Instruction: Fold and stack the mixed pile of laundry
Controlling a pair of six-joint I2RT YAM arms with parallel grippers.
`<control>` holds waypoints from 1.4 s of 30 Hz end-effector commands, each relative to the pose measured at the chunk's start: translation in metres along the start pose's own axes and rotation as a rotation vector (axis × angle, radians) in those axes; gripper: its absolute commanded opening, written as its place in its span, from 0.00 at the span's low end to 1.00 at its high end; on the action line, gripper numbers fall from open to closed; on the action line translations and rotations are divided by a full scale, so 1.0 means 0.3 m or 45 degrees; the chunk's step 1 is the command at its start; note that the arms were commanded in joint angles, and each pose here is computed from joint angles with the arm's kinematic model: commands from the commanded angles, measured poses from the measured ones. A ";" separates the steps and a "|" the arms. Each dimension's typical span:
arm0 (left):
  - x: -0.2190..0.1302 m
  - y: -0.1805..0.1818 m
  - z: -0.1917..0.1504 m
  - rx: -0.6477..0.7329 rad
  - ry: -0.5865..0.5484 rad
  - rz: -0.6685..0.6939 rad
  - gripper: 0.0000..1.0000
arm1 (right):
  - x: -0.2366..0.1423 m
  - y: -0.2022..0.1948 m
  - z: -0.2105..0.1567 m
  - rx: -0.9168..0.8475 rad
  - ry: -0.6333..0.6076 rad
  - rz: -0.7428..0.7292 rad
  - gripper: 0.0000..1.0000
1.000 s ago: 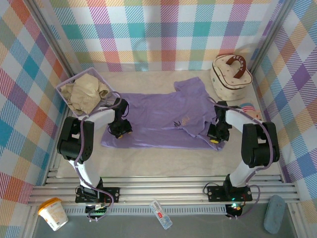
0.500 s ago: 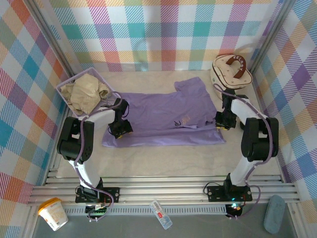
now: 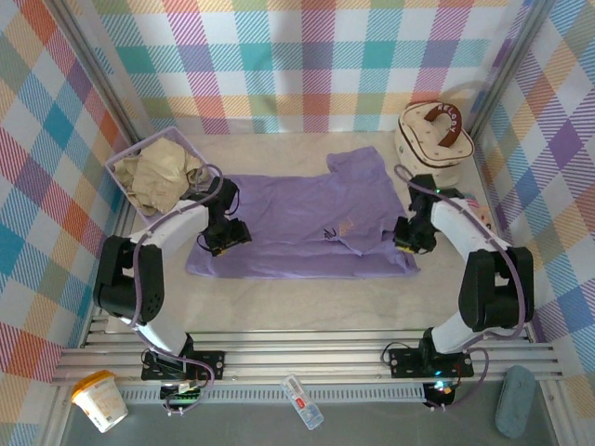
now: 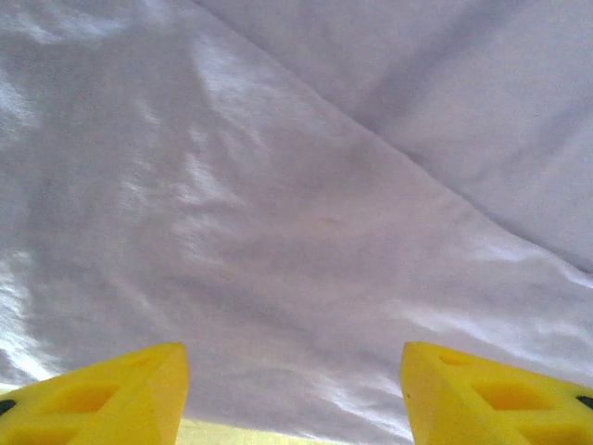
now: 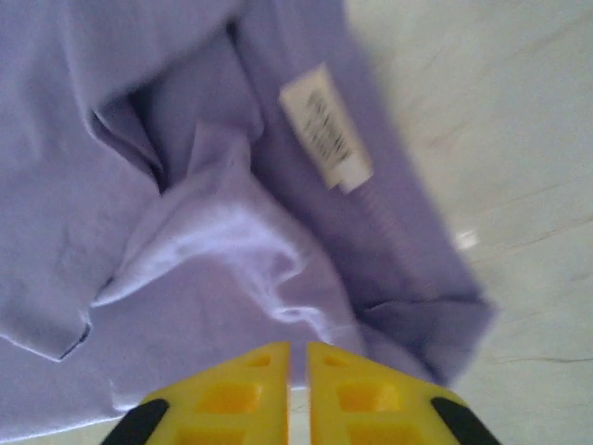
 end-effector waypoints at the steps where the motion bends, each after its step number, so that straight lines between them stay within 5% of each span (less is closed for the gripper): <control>1: 0.045 0.000 -0.034 -0.053 0.047 -0.019 0.61 | 0.108 -0.009 -0.031 0.211 0.141 0.049 0.12; 5: 0.124 0.037 -0.051 -0.079 0.051 0.066 0.60 | 0.160 -0.095 -0.031 0.373 0.172 -0.134 0.13; 17: 0.180 0.121 -0.202 -0.068 0.175 0.179 0.59 | 0.137 -0.214 -0.087 0.475 0.192 -0.160 0.17; 19: 0.148 0.115 -0.220 -0.068 0.169 0.165 0.60 | 0.092 -0.196 -0.071 0.429 0.165 -0.131 0.22; 25: -0.031 0.046 -0.144 -0.070 -0.030 0.070 0.72 | -0.093 -0.009 -0.058 0.159 0.037 0.078 0.62; 28: -0.080 0.007 -0.086 -0.076 -0.119 0.055 0.80 | -0.101 0.069 -0.088 0.141 0.092 0.170 0.67; 31: -0.080 -0.018 -0.037 -0.125 -0.163 0.056 1.00 | -0.074 0.125 -0.122 0.170 0.140 0.236 0.70; 42: -0.058 -0.102 0.058 -0.209 -0.176 -0.062 1.00 | 0.064 0.192 -0.128 0.488 0.164 0.395 0.70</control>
Point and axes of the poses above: each hand's point on the last joint's axis, 136 mm out from that joint toward the fingers, its own x axis out along the fingers, its own y axis along the line the jaws close on, z = x × y, the point moved 9 cm from there along -x, back along the fingers, and after that the axes turned 3 degrees about x, right-handed, at the moved point
